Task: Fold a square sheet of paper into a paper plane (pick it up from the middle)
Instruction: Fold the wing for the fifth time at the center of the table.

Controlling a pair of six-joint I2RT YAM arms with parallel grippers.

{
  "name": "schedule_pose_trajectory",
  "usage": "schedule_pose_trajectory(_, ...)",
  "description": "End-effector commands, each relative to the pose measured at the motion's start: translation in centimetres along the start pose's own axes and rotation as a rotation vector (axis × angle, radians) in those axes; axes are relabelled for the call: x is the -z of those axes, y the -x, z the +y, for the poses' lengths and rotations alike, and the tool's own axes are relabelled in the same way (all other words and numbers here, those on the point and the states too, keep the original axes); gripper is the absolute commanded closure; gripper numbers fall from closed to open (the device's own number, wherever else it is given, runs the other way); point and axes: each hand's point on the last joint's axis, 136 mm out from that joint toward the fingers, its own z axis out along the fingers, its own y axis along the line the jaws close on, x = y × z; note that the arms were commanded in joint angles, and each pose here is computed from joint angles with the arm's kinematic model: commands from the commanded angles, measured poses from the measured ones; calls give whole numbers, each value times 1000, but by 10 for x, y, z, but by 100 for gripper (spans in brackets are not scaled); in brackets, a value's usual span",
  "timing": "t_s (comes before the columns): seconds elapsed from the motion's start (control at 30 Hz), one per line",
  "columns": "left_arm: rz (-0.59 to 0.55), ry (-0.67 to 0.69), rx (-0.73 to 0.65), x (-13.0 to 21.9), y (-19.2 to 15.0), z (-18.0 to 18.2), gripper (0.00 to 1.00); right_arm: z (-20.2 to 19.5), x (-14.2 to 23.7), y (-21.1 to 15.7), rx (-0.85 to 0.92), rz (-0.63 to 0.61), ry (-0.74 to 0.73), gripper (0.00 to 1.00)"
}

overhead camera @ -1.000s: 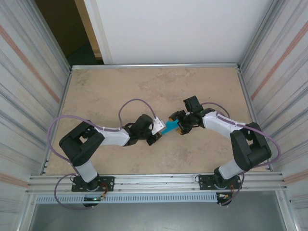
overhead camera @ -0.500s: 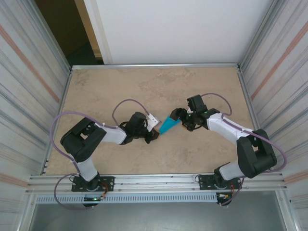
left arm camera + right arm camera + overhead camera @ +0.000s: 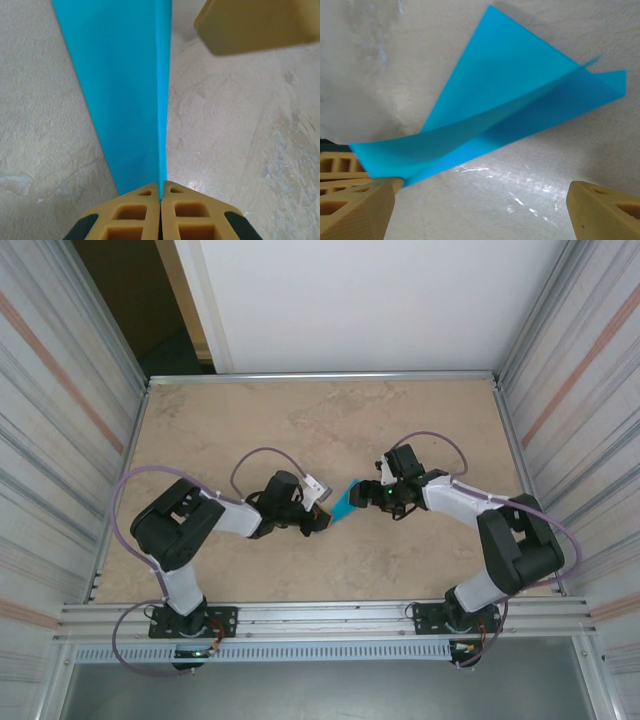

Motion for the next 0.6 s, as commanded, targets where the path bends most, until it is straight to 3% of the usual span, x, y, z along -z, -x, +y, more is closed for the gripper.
schedule_pose_trajectory(0.0,9,-43,38,-2,-3,-2,92,6,-2,8,72,-4,-4,12)
schedule_pose_trajectory(0.57,50,-91,107,-7,-10,-3,92,-5,-24,16,-16,22,-67,11)
